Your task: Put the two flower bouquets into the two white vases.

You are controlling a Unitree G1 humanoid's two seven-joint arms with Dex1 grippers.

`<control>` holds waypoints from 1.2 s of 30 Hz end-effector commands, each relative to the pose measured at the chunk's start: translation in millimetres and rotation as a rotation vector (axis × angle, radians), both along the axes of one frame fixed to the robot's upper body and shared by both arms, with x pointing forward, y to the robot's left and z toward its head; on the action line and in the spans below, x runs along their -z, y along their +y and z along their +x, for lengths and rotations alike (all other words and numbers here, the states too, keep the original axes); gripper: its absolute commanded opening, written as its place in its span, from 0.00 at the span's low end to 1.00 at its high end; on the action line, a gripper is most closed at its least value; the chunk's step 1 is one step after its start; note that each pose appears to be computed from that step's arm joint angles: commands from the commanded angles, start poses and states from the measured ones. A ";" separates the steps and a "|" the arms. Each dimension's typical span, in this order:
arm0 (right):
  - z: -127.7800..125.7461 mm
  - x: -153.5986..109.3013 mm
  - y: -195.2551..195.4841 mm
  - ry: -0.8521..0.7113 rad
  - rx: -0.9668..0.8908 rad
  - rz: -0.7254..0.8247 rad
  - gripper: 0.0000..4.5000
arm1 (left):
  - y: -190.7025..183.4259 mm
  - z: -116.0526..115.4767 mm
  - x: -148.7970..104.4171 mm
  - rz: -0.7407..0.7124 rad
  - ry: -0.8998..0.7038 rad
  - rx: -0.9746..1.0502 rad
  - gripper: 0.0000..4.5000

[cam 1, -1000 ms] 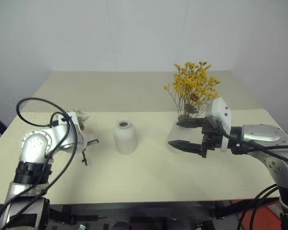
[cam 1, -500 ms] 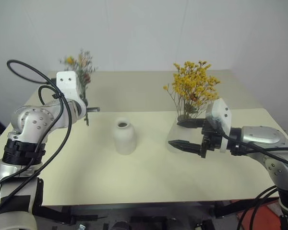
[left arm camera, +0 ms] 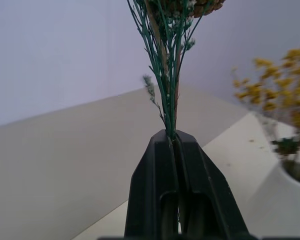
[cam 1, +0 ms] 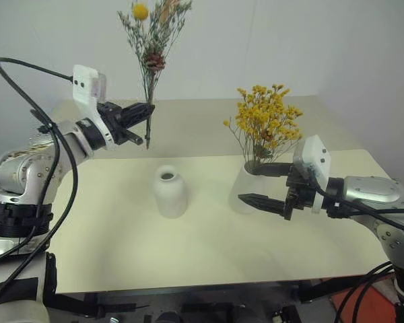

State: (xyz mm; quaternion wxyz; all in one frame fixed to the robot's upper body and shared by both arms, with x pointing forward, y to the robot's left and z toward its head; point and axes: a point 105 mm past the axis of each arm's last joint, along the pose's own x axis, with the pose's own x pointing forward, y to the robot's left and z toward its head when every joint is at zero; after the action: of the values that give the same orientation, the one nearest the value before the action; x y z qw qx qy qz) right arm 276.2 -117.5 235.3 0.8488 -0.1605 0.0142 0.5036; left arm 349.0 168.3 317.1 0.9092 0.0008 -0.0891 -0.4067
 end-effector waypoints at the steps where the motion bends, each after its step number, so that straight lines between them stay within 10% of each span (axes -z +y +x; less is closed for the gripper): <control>1: -5.6 -13.1 -1.3 -0.066 -0.001 0.005 1.00 | 0.1 -16.6 -2.2 0.033 -0.073 0.140 0.01; 8: -8.9 -12.2 -1.6 -0.062 0.002 0.004 1.00 | 0.5 -44.1 1.1 0.010 -0.192 0.376 0.01; 36: -15.9 -14.8 -0.2 -0.060 0.006 0.003 1.00 | -14.2 -22.1 50.1 -0.149 -0.147 0.271 0.01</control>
State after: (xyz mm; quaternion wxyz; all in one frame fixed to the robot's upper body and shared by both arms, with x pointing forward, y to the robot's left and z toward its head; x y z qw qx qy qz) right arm 264.6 -116.2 240.0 0.8494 -0.1609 0.0077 0.5026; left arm 332.2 153.1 258.6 0.8370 -0.0623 -0.1682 -0.5169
